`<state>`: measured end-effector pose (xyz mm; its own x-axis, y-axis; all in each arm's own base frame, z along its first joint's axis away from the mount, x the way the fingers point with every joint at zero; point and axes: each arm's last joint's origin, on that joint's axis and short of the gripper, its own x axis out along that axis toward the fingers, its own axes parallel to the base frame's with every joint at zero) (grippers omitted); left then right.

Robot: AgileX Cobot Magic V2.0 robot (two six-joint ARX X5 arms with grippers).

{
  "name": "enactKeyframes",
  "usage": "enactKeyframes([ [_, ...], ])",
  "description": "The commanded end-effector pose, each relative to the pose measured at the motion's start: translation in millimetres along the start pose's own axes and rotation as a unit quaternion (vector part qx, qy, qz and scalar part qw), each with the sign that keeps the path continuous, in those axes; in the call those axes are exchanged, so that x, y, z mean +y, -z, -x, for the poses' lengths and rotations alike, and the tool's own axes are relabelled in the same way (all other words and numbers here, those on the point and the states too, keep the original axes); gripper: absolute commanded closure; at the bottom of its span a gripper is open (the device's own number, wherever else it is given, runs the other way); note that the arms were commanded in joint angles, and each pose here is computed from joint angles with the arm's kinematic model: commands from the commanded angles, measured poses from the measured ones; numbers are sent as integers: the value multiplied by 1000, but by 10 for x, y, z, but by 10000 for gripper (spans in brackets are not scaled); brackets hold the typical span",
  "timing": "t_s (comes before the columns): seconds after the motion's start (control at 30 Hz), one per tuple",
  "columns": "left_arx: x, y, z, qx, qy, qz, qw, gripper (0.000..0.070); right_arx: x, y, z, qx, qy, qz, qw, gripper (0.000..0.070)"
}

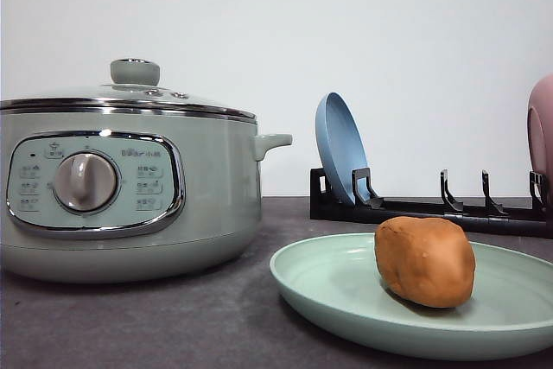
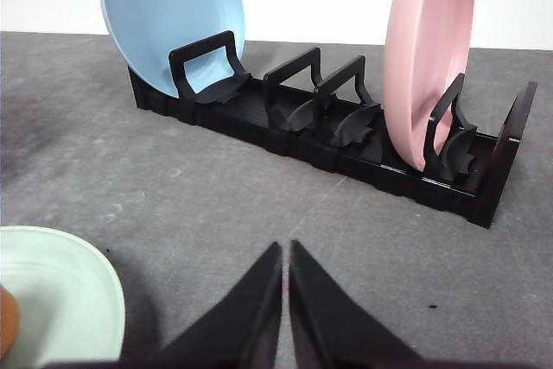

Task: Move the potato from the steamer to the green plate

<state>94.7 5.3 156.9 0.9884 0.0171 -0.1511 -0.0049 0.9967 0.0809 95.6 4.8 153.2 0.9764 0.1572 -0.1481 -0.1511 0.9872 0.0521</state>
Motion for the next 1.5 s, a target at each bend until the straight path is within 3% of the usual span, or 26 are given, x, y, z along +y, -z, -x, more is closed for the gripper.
enactKeyframes([
  [0.0,-5,73,-19,13,1,3,1000,685,-4,8,-2,-1,3,-2,1000,700],
  [1.47,-5,73,-19,13,1,3,1000,685,-4,8,-2,-1,3,-2,1000,700],
])
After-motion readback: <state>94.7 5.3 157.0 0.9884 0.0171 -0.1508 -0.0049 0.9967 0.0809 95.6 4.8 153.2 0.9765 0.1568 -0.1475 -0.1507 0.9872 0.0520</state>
